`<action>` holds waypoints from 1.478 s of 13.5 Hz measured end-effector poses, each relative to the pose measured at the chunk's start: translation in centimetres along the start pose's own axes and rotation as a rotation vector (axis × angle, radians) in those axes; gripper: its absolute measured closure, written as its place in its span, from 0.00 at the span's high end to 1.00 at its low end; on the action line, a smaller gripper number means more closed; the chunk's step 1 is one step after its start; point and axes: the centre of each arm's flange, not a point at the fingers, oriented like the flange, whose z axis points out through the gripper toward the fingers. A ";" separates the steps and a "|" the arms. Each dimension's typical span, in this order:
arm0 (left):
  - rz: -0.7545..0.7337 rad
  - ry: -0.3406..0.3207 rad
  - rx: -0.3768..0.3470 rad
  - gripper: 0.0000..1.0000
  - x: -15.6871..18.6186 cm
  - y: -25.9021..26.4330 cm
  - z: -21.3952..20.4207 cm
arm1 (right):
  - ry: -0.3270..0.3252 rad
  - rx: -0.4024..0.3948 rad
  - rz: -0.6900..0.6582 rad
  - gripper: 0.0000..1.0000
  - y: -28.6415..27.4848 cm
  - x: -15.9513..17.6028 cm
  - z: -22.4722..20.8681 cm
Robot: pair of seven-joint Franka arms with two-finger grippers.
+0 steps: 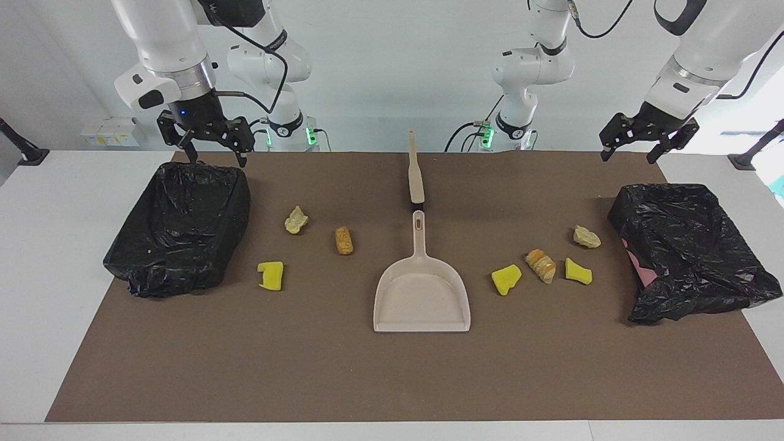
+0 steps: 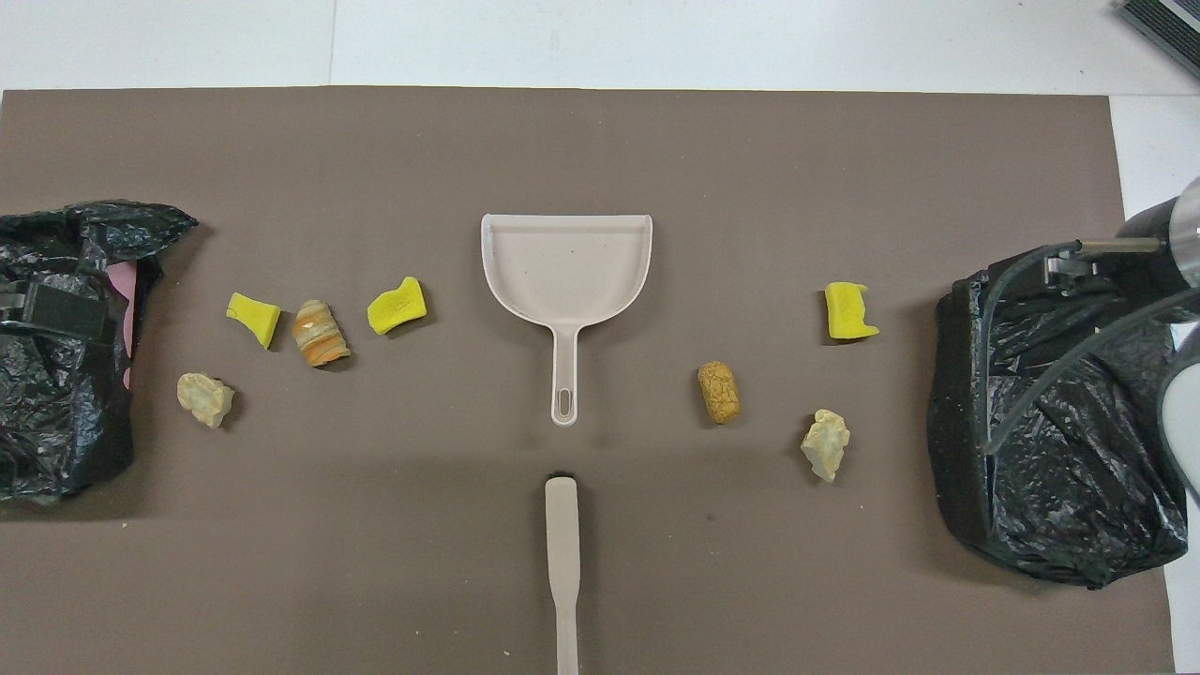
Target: Sweep and dump trash in bin
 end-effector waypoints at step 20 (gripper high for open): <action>-0.016 -0.003 0.002 1.00 -0.1 -0.9 0.0 | 0.000 0.001 0.000 1.00 0.0 0.0 0.0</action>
